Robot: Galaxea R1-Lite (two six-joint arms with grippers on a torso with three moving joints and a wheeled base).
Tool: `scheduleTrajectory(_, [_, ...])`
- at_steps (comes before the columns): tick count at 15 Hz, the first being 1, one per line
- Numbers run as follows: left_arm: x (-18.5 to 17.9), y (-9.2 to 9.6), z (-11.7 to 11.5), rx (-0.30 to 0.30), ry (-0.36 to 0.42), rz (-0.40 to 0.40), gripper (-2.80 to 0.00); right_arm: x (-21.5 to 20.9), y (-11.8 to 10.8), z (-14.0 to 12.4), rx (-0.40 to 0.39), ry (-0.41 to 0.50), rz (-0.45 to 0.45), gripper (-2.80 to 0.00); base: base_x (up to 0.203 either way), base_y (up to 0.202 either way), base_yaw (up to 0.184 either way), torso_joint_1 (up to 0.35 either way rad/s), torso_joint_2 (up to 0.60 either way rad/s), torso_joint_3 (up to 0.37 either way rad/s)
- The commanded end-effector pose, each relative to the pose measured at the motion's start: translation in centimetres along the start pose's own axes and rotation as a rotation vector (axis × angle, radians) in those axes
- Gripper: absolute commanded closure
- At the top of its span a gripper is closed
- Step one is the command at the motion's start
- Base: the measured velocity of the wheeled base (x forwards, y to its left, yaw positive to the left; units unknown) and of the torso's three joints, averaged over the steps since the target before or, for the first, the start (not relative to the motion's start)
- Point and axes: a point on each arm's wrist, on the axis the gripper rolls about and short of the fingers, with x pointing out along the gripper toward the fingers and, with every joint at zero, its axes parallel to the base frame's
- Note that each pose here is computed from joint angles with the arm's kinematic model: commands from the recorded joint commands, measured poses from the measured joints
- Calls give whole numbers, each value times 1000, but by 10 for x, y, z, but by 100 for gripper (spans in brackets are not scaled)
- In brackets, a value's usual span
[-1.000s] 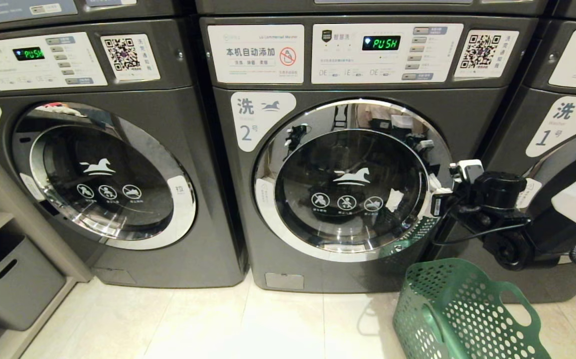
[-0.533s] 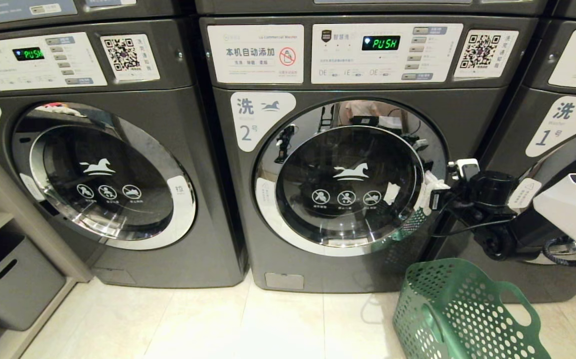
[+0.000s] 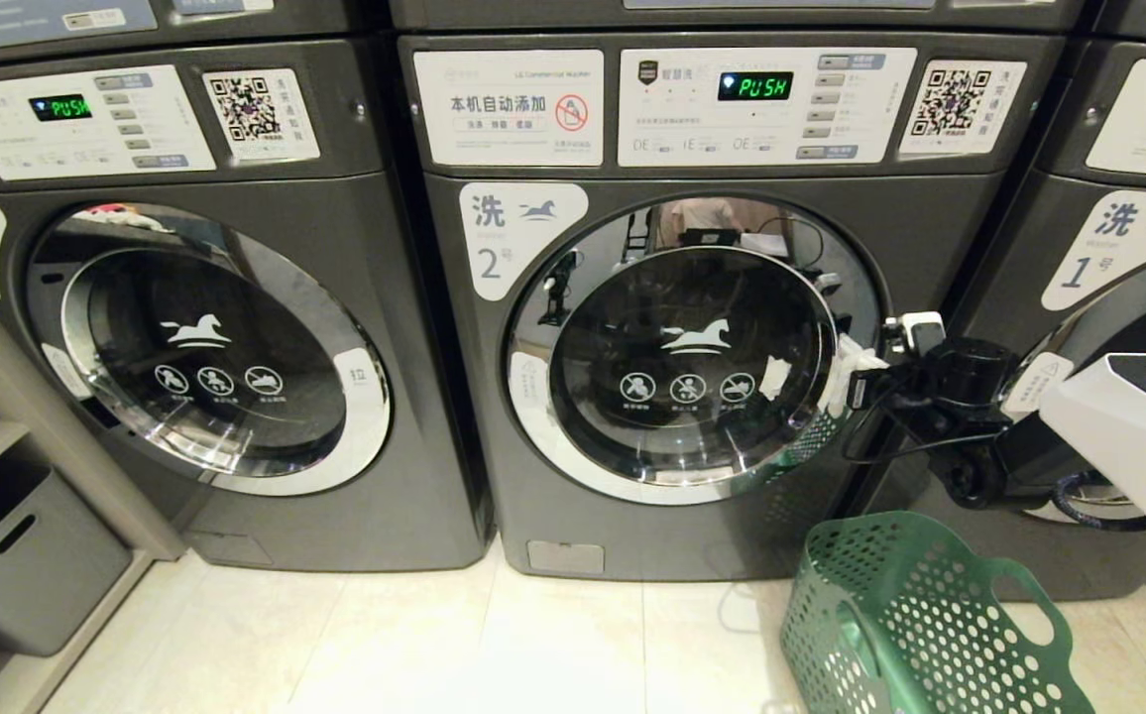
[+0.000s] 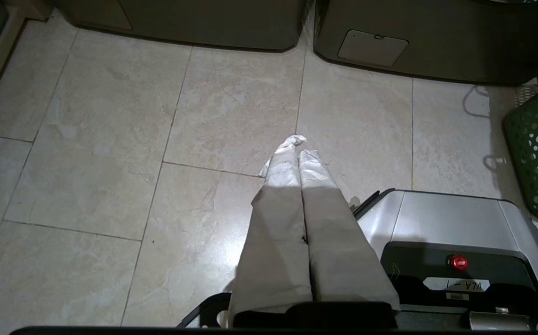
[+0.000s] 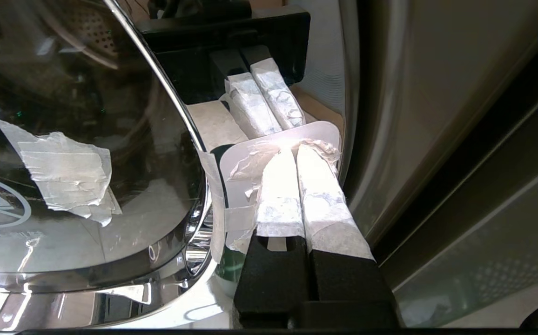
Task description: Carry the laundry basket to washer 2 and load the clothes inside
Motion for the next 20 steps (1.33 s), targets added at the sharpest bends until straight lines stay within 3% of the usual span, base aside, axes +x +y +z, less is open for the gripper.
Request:
scheduleTrajectory(1, [0, 0, 0, 0, 5, 1, 0, 1, 1, -8, -1, 15, 14, 0, 0, 0, 0, 0, 0, 0])
scheduleTrajectory(3, [0, 0, 0, 2, 7, 0, 0, -3, 1, -11, 0, 36, 20, 0, 0, 0, 0, 0, 0, 0])
scheduleTrajectory(6, [0, 0, -1, 16, 9, -9, 0, -40, 1, 15, -2, 88, 28, 0, 0, 0, 0, 0, 0, 0])
scheduleTrajectory(9, [0, -1, -1, 83, 17, -47, 0, -107, 4, 53, 0, 155, 50, 0, 0, 0, 0, 0, 0, 0])
scheduleTrajectory(13, [0, -1, -2, 90, 19, -49, 0, -195, 4, 59, 27, 261, 68, 0, 0, 0, 0, 0, 0, 0])
scheduleTrajectory(16, [0, -1, -2, 89, 20, -45, 0, -229, 3, 65, 37, 256, 69, 0, 0, 0, 0, 0, 0, 0])
scheduleTrajectory(20, [-1, -3, -3, 31, -4, 72, 0, -248, 1, 76, 37, 208, 65, 0, 0, 0, 0, 0, 0, 0])
